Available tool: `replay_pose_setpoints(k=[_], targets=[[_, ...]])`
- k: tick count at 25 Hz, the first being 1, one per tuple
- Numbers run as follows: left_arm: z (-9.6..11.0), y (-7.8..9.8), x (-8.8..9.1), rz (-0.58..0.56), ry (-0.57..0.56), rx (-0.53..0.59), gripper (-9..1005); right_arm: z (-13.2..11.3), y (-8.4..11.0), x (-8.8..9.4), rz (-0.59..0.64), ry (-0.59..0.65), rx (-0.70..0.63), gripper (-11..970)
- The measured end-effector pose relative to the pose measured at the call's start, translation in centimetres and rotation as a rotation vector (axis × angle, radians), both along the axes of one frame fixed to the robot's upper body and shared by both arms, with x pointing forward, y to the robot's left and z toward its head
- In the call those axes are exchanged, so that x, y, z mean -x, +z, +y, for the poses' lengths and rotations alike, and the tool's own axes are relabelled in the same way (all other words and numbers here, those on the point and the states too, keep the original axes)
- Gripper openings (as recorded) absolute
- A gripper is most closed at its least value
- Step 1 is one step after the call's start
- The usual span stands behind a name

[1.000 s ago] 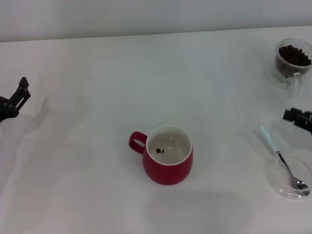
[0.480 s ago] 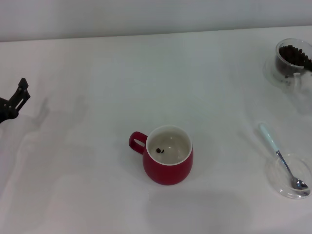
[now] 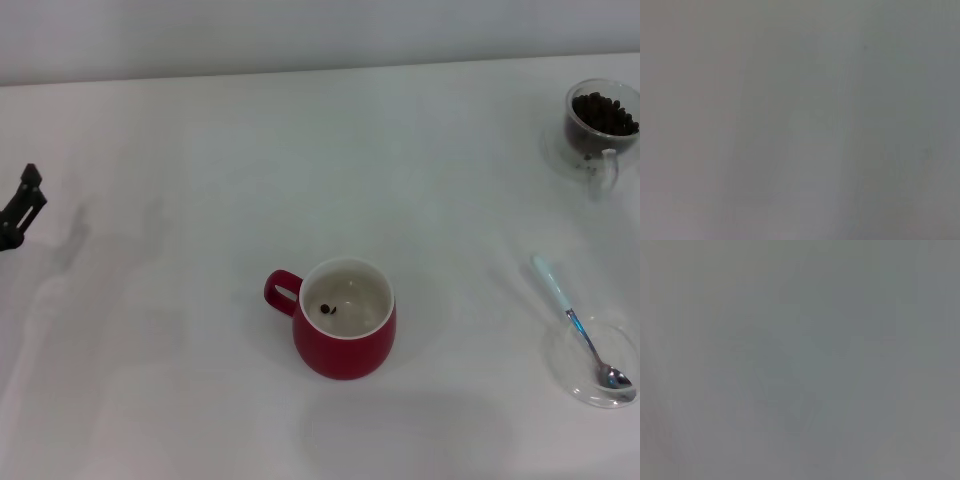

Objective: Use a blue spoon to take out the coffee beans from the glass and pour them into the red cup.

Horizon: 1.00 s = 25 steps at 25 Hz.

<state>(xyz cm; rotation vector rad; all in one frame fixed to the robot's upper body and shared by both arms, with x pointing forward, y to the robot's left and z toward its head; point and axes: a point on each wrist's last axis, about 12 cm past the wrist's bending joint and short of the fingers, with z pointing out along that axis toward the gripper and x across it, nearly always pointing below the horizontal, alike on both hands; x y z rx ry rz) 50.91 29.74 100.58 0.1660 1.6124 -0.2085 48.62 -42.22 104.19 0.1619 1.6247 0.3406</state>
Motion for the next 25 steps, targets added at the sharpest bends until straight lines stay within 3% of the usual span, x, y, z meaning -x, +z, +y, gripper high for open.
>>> replay_pose_setpoints(k=[15, 25], targets=[[0.6, -0.5, 1.3, 0.009, 0.028, 0.014, 861, 1.6, -1.5, 0.5, -0.036, -0.056, 0.158, 302], [2.3, 0.7, -0.4, -0.037, 0.108, -0.001, 862, 1.9, -1.5, -2.1, -0.023, -0.178, 0.273, 302]])
